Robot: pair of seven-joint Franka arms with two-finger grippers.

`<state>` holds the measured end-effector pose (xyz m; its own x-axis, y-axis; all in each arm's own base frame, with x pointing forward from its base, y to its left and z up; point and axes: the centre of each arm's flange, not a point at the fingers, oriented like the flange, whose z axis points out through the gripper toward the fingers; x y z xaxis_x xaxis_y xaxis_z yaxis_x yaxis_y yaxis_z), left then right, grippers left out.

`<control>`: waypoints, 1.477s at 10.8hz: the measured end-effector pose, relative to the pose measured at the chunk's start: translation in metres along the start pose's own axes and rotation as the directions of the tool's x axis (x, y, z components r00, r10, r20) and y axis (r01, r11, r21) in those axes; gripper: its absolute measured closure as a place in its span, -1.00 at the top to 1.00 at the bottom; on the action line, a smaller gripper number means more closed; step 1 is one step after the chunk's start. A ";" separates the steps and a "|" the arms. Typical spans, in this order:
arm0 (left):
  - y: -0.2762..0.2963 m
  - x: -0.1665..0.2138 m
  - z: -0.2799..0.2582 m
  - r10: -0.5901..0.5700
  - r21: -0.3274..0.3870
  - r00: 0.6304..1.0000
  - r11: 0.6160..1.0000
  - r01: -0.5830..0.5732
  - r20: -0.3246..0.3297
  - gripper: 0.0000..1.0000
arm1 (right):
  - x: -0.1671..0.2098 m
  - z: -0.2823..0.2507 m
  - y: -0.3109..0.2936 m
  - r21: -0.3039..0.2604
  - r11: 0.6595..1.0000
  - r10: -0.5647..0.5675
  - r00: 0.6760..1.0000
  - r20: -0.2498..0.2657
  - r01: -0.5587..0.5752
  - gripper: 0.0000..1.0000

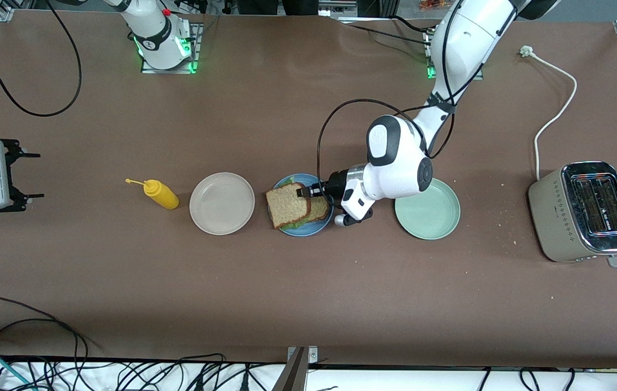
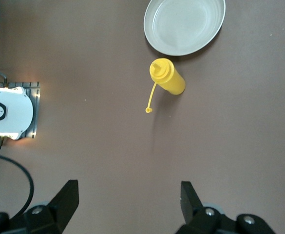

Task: Make sandwich in blue plate with both arms

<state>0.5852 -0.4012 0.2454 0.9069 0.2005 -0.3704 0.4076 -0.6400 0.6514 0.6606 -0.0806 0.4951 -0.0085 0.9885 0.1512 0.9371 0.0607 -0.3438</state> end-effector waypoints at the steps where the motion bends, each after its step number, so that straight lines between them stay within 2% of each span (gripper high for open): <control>1: -0.004 0.004 0.000 -0.004 0.004 1.000 1.000 0.004 -0.005 -0.02 | 0.006 -0.005 -0.003 -0.001 1.000 0.007 0.999 0.036 -0.007 0.88; 2: -0.009 0.009 -0.003 0.011 0.008 1.000 1.000 -0.011 -0.013 0.26 | 0.011 -0.008 -0.004 -0.006 1.000 0.006 0.998 0.061 -0.006 0.89; 5: -0.031 0.032 -0.015 0.095 0.032 0.995 0.995 -0.094 -0.043 0.98 | 0.022 -0.009 -0.002 -0.009 1.000 -0.003 0.997 0.082 0.004 0.89; 9: -0.035 0.033 -0.014 0.111 0.037 0.993 0.993 -0.109 -0.041 1.00 | 0.020 -0.010 -0.003 -0.012 0.999 0.047 0.994 0.094 -0.047 0.93; 11: -0.025 0.039 -0.039 0.123 0.020 0.989 0.992 -0.122 -0.075 1.00 | 0.024 -0.017 -0.007 -0.033 0.988 0.151 0.980 0.127 -0.148 0.99; 12: -0.023 0.047 -0.070 0.128 0.012 0.986 0.992 -0.127 -0.111 1.00 | 0.031 -0.023 -0.010 -0.060 0.978 0.207 0.967 0.146 -0.201 1.00; 14: -0.033 0.059 -0.163 0.103 -0.007 0.974 0.994 -0.107 -0.203 1.00 | 0.044 -0.037 -0.022 -0.137 0.936 0.343 0.926 0.155 -0.324 1.00; 16: -0.040 0.045 -0.233 0.092 -0.017 0.959 0.995 -0.100 -0.268 1.00 | 0.044 -0.038 -0.040 -0.171 0.864 0.493 0.865 0.097 -0.473 1.00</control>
<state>0.6345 -0.1933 0.3569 0.9356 0.3328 -0.1178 0.3167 -0.6438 0.6966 0.6362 -0.0446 0.5512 0.4207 0.8980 -0.1287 0.8735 -0.4393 -0.2097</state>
